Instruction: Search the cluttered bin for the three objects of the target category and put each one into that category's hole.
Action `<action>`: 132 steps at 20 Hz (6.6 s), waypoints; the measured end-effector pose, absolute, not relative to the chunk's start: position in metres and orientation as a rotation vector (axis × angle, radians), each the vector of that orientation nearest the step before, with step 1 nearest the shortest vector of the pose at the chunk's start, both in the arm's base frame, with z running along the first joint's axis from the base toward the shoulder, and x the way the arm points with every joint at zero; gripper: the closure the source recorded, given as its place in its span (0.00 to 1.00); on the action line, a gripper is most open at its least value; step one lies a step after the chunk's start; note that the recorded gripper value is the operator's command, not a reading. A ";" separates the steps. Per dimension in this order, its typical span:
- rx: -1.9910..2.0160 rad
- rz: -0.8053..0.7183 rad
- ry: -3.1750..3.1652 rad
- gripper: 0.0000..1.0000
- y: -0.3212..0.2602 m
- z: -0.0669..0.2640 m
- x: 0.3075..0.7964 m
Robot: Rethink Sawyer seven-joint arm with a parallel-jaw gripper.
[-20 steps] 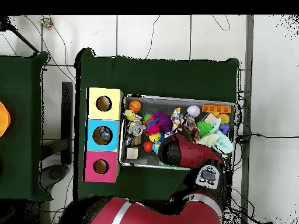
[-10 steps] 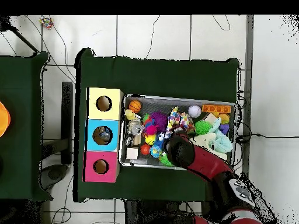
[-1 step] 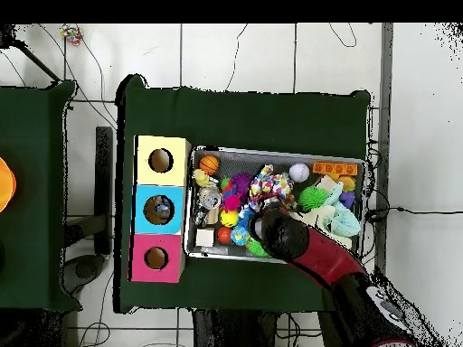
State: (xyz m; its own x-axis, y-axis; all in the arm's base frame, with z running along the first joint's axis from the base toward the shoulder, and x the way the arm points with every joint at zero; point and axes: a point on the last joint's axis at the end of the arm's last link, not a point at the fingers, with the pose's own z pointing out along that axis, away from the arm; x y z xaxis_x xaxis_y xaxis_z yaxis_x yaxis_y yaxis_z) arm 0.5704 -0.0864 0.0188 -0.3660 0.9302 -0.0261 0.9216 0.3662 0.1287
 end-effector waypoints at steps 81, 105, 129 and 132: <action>1.197 -0.044 2.836 0.00 0.005 0.111 0.610; 1.455 0.080 2.791 0.00 0.047 0.076 0.573; 1.523 0.113 2.702 0.00 0.079 0.034 0.576; 1.526 0.107 2.698 0.00 0.077 0.026 0.574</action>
State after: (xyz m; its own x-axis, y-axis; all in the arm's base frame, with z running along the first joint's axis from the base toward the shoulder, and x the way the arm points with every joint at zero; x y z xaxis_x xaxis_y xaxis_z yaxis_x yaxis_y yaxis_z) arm 0.5742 0.0771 0.0257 -0.5152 0.8571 -0.0008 0.8543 0.5136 0.0798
